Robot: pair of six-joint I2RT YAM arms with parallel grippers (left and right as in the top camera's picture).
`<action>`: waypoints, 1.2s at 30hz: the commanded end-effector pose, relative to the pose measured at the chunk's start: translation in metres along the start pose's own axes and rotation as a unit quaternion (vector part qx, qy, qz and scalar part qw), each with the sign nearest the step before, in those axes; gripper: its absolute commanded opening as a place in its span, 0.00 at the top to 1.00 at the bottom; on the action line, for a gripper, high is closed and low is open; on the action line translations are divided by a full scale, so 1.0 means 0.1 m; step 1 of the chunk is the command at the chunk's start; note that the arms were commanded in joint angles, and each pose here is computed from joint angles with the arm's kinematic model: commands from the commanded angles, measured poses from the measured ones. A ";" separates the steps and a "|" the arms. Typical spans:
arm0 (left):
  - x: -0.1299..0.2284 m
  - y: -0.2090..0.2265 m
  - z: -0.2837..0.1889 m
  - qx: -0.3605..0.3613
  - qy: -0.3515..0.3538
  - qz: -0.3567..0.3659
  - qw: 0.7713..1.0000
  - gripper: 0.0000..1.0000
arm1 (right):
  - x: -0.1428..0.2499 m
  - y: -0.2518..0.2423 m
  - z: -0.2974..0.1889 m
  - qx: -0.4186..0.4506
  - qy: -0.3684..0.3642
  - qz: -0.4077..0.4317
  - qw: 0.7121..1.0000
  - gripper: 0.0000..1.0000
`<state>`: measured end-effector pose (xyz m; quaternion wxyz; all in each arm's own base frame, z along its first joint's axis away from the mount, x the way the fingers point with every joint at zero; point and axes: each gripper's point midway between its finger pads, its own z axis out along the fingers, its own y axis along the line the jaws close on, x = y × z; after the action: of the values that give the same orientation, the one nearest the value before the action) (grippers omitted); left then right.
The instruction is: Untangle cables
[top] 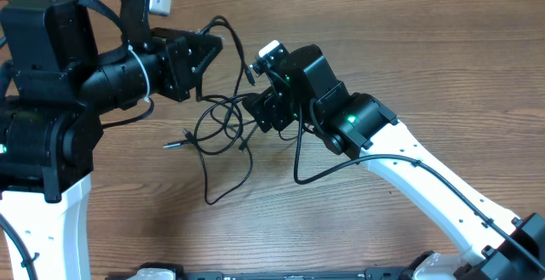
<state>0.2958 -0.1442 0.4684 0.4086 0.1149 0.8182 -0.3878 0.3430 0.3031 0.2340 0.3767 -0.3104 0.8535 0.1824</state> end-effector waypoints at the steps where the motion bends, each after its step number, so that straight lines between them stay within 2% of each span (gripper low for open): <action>1: -0.04 -0.30 -0.08 0.065 -0.006 0.033 0.997 0.96 | -0.08 0.01 -0.03 -0.006 -0.013 0.002 1.000 0.13; 3: -0.07 -0.34 -0.10 0.072 -0.011 0.033 0.997 0.96 | -0.08 0.06 -0.02 -0.022 -0.014 0.001 1.000 0.14; 5: -0.09 -0.39 -0.12 0.082 -0.014 0.035 0.996 0.96 | -0.08 0.08 0.00 -0.028 -0.019 0.001 0.999 0.20; 6: -0.10 -0.42 -0.13 0.089 -0.015 0.038 0.995 0.96 | -0.08 0.08 0.02 -0.029 -0.020 0.001 0.999 0.31; 7: -0.10 -0.44 -0.13 0.094 -0.017 0.041 0.995 0.96 | -0.08 0.09 0.03 -0.031 -0.023 0.000 0.999 0.70; 8: -0.11 -0.46 -0.14 0.097 -0.018 0.044 0.994 0.96 | -0.08 0.09 0.05 -0.032 -0.024 0.004 0.999 0.96; 11: -0.14 -0.46 -0.16 0.091 -0.024 0.048 0.994 0.96 | -0.04 0.05 0.10 -0.021 -0.022 0.011 0.999 0.96; 14: -0.16 -0.39 -0.16 0.069 -0.031 0.046 0.996 0.96 | 0.02 -0.38 0.08 0.084 -0.017 0.073 0.994 0.96; 17: -0.19 -0.33 -0.18 0.057 -0.038 0.044 0.997 0.96 | 0.16 -0.89 -0.03 0.181 -0.005 0.126 0.975 0.96; 21: -0.22 -0.25 -0.21 0.045 -0.044 0.038 0.997 0.96 | 0.41 -1.52 -0.22 0.248 0.017 0.199 0.948 0.96; 24: -0.24 -0.19 -0.24 0.036 -0.048 0.034 0.998 0.96 | 0.64 -2.05 -0.45 0.292 0.026 0.272 0.916 0.96; 30: -0.28 -0.11 -0.27 0.021 -0.056 0.030 0.998 0.96 | 1.03 -2.72 -0.82 0.297 0.035 0.364 0.882 0.96; 36: -0.32 0.05 -0.28 -0.021 -0.068 0.025 0.997 0.96 | 1.25 -3.01 -1.06 0.263 0.036 0.384 0.884 0.96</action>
<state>0.3009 -0.1311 0.4895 0.4428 0.1180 0.7952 -0.3970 0.4259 -0.0129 0.1920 0.3239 0.1451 0.9333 0.0539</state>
